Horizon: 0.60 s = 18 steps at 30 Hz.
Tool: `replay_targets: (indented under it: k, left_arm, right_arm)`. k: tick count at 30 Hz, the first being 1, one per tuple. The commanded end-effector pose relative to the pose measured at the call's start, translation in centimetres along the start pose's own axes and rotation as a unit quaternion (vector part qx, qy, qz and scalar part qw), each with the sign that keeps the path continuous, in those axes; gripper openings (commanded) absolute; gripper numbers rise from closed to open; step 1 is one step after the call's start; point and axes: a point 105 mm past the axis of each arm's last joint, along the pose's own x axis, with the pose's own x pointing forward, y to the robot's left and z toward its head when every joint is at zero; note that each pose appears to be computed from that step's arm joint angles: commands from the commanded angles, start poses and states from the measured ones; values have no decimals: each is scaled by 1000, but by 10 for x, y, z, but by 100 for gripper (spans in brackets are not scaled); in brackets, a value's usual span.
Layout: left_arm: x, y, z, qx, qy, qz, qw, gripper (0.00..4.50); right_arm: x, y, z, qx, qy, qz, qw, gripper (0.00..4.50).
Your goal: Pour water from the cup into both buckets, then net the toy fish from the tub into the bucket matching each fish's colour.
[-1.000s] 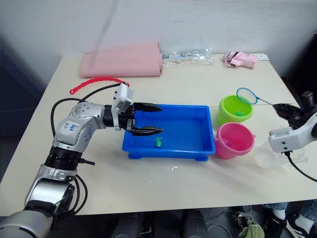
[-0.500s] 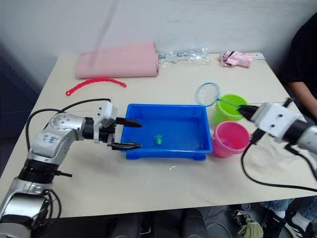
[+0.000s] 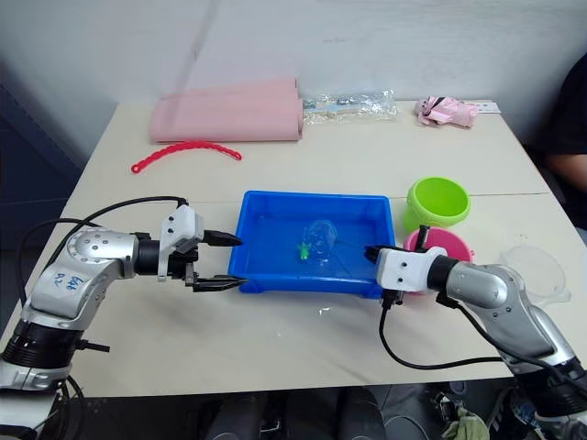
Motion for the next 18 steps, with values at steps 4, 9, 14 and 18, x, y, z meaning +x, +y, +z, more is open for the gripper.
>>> replay_targets:
  k: [4, 9, 14, 18]
  left_arm:
    - [-11, 1, 11, 12, -5, 35, 999, 447]
    - [-7, 3, 16, 16, -17, 39, 999, 447]
    - [3, 9, 26, 13, -47, 33, 998, 447]
    - [11, 11, 37, 10, -75, 20, 997, 447]
  right_arm:
    - [17, 14, 10, -12, -44, 16, 999, 0]
    - [18, 14, 20, 171, -76, -5, 982, 0]
    - [-2, 4, 32, 324, -101, -5, 941, 0]
    - [-17, -3, 38, 351, -95, -13, 931, 0]
